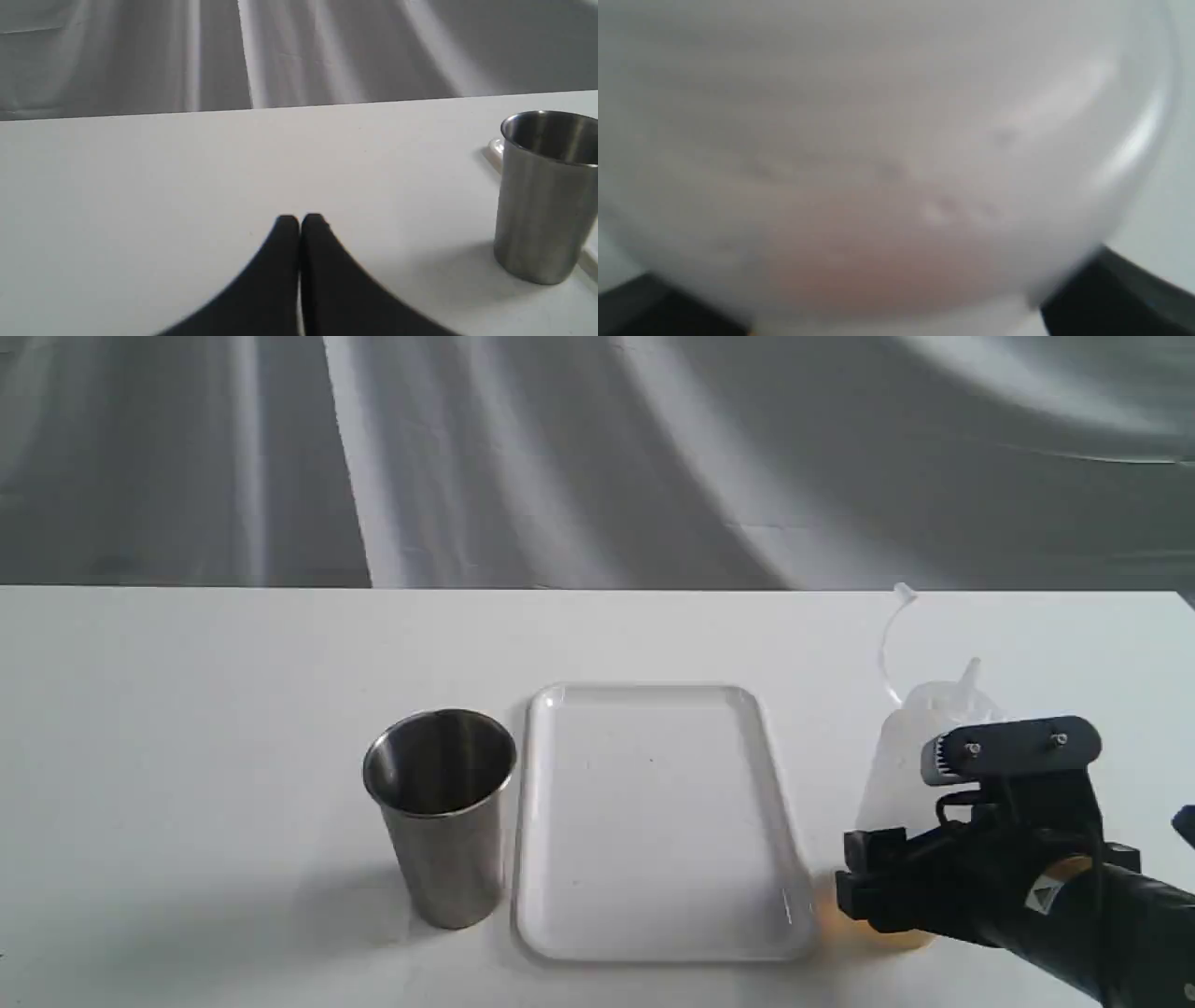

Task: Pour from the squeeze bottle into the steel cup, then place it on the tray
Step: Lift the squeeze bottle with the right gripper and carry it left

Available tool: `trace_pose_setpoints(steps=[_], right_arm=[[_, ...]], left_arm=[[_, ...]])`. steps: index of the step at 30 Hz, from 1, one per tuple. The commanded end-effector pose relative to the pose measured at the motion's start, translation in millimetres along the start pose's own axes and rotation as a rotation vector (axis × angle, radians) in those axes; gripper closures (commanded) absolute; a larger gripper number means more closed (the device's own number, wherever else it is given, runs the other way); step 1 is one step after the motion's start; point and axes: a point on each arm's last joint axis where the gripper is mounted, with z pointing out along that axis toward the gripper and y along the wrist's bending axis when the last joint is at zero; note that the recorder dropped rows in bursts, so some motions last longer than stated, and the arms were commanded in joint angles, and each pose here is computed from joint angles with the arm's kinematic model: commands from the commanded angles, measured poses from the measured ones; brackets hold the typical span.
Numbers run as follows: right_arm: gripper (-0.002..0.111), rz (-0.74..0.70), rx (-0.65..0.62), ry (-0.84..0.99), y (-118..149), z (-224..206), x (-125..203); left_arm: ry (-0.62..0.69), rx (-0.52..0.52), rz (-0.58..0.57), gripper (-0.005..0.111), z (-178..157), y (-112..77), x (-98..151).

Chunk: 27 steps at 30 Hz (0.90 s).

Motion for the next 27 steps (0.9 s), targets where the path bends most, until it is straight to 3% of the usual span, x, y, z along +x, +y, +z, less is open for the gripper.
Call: trace_pose_setpoints(steps=[1,5,12,27], right_arm=[[0.052,-0.008,-0.005,-0.006,0.9,0.5,-1.2],[0.071,-0.008,-0.005,-0.006,0.9,0.5,-1.2],[0.093,-0.011,-0.007,-0.007,1.1,0.5,-1.2],[0.094,-0.022,-0.016,-0.139,0.5,-28.5,-32.8]], left_arm=[[-0.006,-0.002,-0.005,0.107,0.2,0.1,0.7],[-0.006,-0.001,-0.007,0.107,0.2,0.1,0.7],[-0.006,-0.001,-0.007,0.107,0.2,0.1,0.7],[-0.006,-0.002,-0.005,0.107,0.2,0.1,0.7]])
